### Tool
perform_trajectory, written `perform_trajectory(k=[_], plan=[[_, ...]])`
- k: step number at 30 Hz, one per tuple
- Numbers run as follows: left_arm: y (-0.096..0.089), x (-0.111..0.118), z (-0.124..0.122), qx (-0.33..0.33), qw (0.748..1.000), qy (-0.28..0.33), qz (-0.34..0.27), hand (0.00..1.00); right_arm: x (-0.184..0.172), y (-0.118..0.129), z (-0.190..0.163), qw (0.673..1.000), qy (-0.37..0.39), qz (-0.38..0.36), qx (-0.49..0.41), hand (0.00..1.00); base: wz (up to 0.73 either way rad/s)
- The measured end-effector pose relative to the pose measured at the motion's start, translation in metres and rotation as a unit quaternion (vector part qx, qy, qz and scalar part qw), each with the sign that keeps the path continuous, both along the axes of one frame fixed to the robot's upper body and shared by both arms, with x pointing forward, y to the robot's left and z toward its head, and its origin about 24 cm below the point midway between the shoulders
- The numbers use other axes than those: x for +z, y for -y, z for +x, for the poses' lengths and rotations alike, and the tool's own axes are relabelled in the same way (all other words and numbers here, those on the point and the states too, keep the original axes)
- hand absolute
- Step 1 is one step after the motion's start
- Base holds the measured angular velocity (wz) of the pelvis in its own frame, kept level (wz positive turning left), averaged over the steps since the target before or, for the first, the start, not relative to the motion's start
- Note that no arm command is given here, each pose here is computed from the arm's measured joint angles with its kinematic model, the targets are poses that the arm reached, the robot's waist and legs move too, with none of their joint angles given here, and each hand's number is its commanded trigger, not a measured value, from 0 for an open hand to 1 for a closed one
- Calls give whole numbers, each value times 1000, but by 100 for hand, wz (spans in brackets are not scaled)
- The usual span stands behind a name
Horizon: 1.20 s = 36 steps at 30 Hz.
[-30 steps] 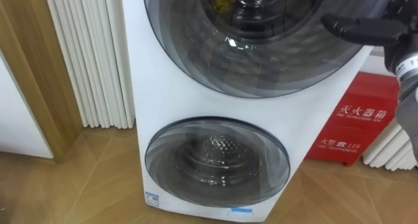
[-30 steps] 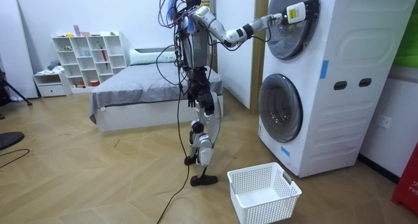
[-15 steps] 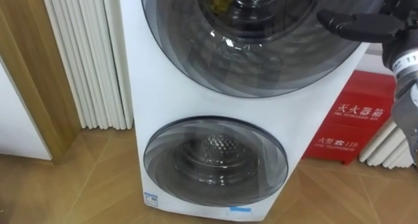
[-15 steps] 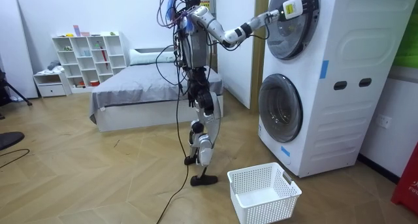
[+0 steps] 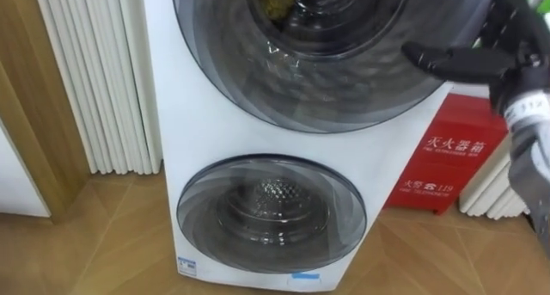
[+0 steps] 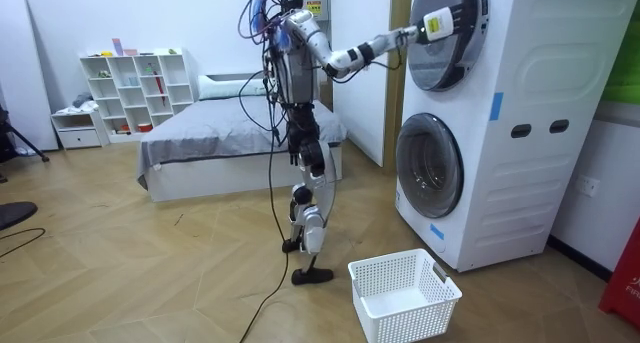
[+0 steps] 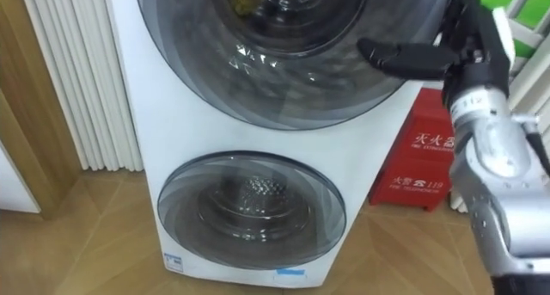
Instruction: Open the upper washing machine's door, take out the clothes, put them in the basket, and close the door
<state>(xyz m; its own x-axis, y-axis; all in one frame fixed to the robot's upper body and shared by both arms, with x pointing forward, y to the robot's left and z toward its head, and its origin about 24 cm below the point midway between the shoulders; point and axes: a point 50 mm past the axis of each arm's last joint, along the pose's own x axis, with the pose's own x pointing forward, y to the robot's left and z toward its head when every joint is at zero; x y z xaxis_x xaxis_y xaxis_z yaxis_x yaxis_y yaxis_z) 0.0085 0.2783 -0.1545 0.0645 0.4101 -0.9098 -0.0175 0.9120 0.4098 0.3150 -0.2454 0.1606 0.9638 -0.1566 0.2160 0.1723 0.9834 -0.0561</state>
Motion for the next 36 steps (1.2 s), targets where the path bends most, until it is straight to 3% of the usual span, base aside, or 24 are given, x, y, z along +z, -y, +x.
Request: perform_trajectory(k=[8,14,25,36], plan=[[6,-3,-3,-19,1000,-14,-9,0,-42,-16,-32,998,-46,21,48,0,-6],[6,-3,0,-24,1000,7,-9,0,-34,-26,-38,997,-26,18,68,0,-7],[5,-3,-7,12,1000,24,-8,0,30,-26,-62,990,116,19,73,0,-1],[8,-5,-19,21,1000,10,-12,0,87,-45,-90,958,252,-2,137,0,0]])
